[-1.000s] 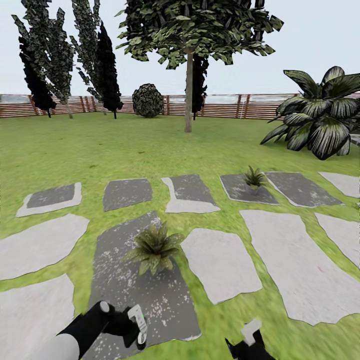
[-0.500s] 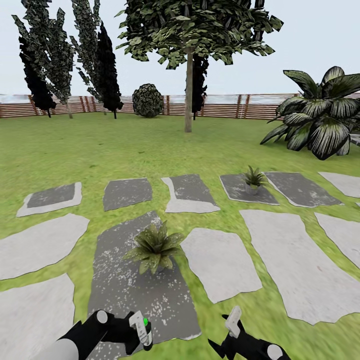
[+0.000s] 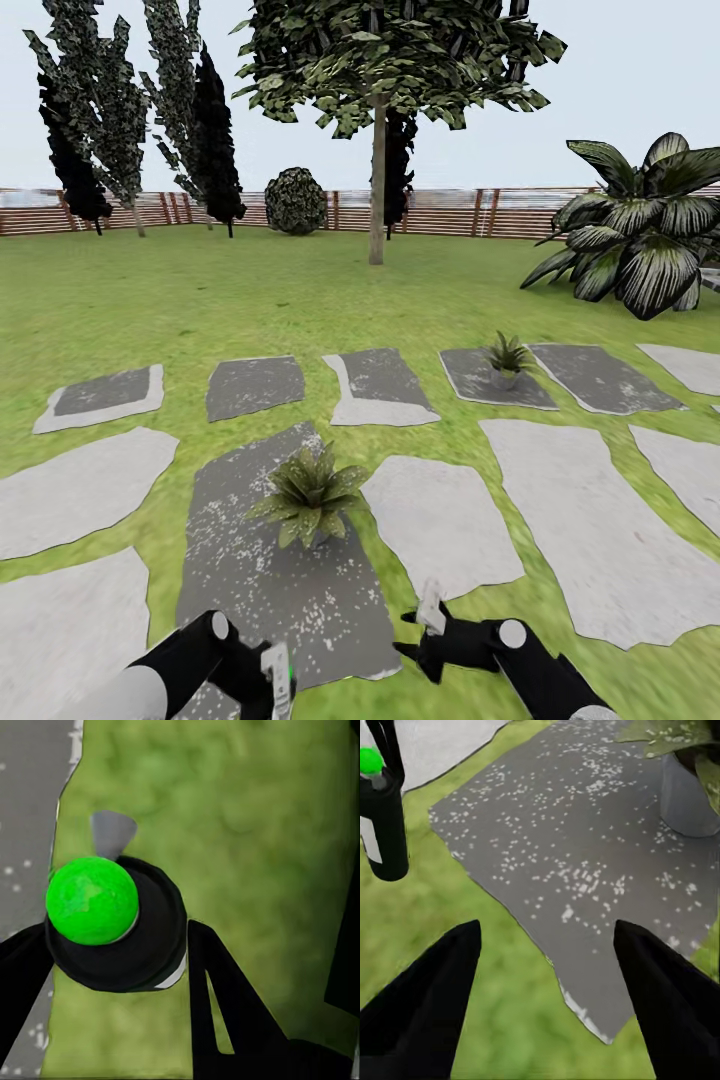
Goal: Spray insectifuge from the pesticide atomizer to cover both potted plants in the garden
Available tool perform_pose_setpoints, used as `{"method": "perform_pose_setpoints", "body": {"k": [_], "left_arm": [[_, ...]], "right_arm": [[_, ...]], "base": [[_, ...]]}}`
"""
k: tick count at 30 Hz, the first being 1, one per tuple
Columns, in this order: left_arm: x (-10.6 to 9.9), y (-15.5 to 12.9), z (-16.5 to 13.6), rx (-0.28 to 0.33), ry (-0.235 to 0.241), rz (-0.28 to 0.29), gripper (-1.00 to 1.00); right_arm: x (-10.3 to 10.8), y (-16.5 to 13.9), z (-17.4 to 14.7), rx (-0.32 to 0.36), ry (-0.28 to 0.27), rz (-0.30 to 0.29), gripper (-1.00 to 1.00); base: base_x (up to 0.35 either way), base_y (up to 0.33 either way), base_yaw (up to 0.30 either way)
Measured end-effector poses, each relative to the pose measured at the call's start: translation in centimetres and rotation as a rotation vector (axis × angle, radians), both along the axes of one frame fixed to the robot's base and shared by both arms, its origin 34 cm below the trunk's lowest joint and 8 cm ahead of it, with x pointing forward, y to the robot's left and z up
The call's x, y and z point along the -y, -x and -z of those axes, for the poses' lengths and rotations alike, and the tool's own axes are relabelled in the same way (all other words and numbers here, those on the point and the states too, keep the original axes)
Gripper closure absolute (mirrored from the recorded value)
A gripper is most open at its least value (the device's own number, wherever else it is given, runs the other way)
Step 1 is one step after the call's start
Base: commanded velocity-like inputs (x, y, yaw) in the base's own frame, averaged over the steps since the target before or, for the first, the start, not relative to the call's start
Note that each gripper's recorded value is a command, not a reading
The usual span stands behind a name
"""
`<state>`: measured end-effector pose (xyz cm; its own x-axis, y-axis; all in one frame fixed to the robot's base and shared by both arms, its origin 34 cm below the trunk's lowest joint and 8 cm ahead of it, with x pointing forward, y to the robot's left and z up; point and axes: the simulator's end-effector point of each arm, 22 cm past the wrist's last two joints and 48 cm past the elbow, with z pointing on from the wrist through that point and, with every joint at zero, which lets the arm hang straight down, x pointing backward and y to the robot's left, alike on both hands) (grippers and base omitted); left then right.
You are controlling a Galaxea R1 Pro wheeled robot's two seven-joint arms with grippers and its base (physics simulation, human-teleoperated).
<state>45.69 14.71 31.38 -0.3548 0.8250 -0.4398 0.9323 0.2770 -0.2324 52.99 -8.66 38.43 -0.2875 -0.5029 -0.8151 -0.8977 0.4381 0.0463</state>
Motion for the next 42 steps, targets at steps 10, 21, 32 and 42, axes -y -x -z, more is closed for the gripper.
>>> {"method": "perform_pose_setpoints", "body": {"k": [10,21,32,42], "left_arm": [[2.3,1.2,-0.5,-0.044,-0.035,0.092,1.0],[5.6,0.1,-1.7,-0.007,0.013,0.106,1.0],[7.6,0.1,-2.2,0.002,0.05,0.11,1.0],[9.3,0.1,-2.7,0.008,0.075,0.113,1.0]], "right_arm": [[-6.0,3.5,-0.9,-0.016,-0.017,-0.216,1.0],[-7.6,3.9,-1.4,-0.011,-0.036,-0.233,1.0],[-7.6,3.8,-1.4,-0.01,-0.036,-0.232,1.0],[-7.6,3.8,-1.4,-0.009,-0.035,-0.234,1.0]], "base": [[0.0,0.0,0.0],[0.0,0.0,0.0],[0.0,0.0,0.0],[0.0,0.0,0.0]]}}
